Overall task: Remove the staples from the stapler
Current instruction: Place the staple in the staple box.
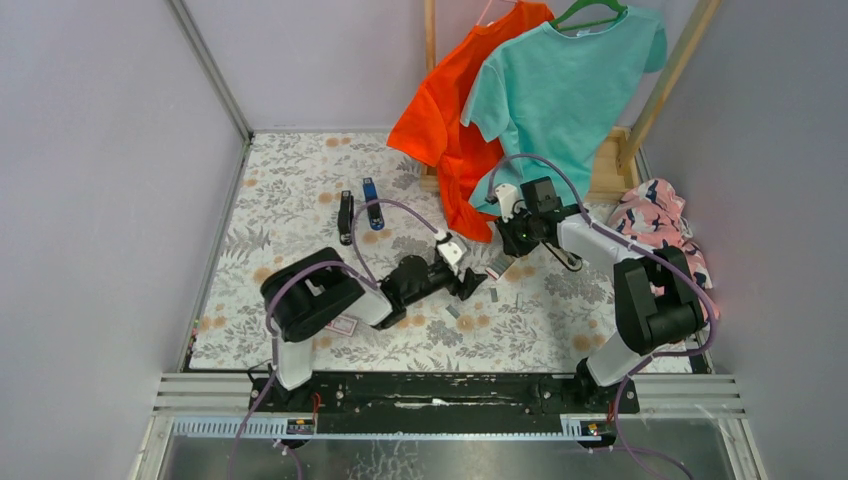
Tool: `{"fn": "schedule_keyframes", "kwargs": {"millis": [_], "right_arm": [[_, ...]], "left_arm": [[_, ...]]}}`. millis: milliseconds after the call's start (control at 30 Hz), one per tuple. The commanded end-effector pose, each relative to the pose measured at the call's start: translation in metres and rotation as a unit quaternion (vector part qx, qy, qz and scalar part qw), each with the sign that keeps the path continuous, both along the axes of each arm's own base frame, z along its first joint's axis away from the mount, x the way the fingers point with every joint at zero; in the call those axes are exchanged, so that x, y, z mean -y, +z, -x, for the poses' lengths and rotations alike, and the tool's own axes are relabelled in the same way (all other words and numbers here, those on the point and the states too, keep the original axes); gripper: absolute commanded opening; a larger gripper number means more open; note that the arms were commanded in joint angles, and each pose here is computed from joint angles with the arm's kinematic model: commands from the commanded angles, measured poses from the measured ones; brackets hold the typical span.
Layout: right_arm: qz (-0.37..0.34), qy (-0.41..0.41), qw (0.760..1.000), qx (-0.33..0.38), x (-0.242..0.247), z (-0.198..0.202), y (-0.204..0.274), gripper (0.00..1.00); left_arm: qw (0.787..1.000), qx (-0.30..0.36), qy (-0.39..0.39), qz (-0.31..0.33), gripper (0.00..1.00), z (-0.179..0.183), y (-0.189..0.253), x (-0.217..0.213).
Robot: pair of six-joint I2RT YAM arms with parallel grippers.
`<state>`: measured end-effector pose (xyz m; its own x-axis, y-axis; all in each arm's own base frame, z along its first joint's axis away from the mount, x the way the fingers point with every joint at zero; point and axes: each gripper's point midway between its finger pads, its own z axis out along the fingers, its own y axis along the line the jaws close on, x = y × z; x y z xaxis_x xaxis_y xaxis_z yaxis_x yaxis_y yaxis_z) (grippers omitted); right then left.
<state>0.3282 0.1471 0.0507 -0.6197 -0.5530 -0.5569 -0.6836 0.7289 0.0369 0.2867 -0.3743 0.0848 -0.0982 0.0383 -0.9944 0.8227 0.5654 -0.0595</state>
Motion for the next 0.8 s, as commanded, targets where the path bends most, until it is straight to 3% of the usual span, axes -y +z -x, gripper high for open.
{"fn": "schedule_keyframes", "kwargs": {"millis": [0,367,767], "right_arm": [[-0.033,-0.022,0.999,0.016,0.006,-0.009,0.022,0.21],[-0.086,-0.003,0.996,0.009,-0.002,-0.002,0.034,0.21],[-0.100,0.007,0.995,-0.030,-0.009,0.006,0.012,0.21]], "left_arm": [[0.999,0.033,0.010,-0.010,0.76,-0.004,-0.003,0.020],[0.997,0.031,0.025,-0.071,0.77,-0.020,-0.042,0.039],[0.997,0.013,0.016,-0.075,0.77,-0.021,-0.057,0.048]]}}
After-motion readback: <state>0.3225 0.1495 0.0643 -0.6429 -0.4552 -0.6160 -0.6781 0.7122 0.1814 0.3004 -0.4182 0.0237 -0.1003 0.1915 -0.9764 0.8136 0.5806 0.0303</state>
